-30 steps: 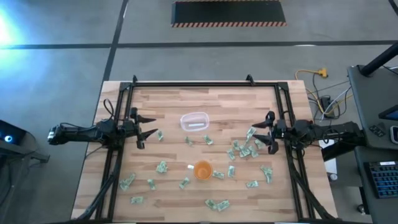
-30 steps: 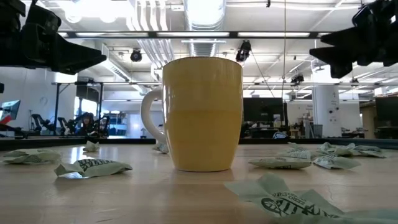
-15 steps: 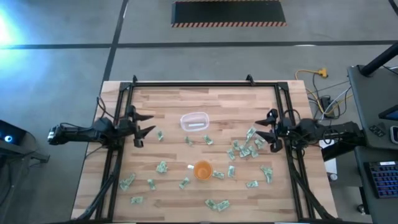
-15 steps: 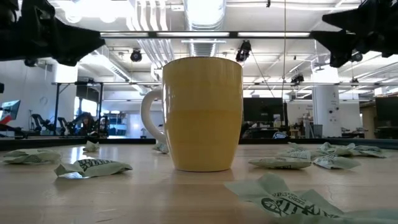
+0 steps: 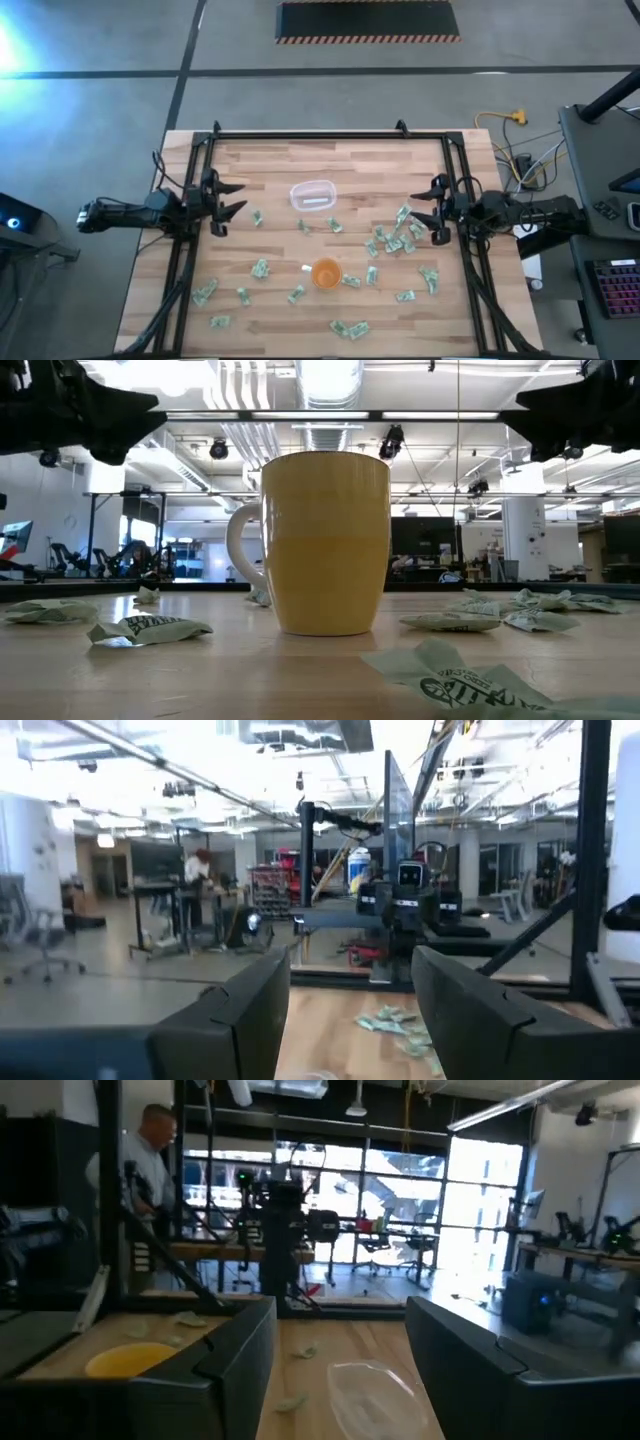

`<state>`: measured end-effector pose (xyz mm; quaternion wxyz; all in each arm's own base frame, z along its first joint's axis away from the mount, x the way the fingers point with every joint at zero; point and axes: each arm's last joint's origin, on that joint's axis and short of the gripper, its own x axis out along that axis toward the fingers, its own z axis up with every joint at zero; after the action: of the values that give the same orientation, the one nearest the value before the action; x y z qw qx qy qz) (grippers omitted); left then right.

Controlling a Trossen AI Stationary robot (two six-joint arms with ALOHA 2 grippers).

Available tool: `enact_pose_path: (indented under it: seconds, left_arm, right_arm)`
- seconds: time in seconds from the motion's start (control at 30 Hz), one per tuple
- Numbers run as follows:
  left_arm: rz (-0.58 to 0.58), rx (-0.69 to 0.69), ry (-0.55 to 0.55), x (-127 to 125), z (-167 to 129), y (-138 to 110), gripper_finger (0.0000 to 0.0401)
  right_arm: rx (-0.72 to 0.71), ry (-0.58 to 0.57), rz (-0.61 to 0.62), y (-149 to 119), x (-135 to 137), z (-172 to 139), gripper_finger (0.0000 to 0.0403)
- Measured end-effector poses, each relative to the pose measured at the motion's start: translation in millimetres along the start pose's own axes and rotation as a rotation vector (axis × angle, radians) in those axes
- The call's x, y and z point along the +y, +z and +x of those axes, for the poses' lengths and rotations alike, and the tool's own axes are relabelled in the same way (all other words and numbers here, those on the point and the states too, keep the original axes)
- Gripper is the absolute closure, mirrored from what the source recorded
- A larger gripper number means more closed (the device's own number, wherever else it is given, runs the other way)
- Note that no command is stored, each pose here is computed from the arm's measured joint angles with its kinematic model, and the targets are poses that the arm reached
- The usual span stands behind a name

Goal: Pick and place Stevia / Truvia into bins
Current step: Put the stevia packet into the transparent bin

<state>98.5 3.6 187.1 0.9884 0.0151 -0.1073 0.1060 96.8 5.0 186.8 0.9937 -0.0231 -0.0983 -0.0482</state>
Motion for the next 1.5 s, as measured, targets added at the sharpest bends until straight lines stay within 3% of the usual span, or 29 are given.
enact_pose_path:
  seconds: [0.17, 0.3, 0.53, 0.7, 0.8, 0.97, 1.23, 1.5]
  left_arm:
    - [-0.071, 0.206, 0.012, -2, 3, -20, 0.0206]
    - [-0.115, 0.357, 0.047, -3, 7, -32, 0.0206]
    - [-0.036, 0.493, 0.103, -7, 36, -14, 0.0206]
    - [0.063, 0.777, 0.16, -11, 60, -6, 0.0206]
    - [0.077, 1.007, 0.224, -12, 67, -7, 0.0206]
    - [0.081, 1.251, 0.31, -15, 77, -7, 0.0206]
    - [0.019, 1.349, 0.331, -13, 85, -21, 0.0206]
    - [0.016, 1.355, 0.382, -5, 81, -34, 0.0206]
  right_arm:
    - [0.024, -0.126, 0.022, -2, -3, 0, 0.0188]
    - [0.008, -0.143, -0.013, 8, -5, 0, 0.0188]
    - [0.083, -0.137, -0.03, 13, -5, 2, 0.0188]
    - [0.151, -0.131, -0.04, 10, -4, 5, 0.0188]
    - [0.172, -0.129, -0.045, 8, -3, 6, 0.0188]
    - [0.202, -0.126, -0.054, 5, -3, 9, 0.0188]
    - [0.216, -0.123, -0.057, 3, -2, 11, 0.0188]
    - [0.206, -0.126, -0.029, 4, -2, 11, 0.0188]
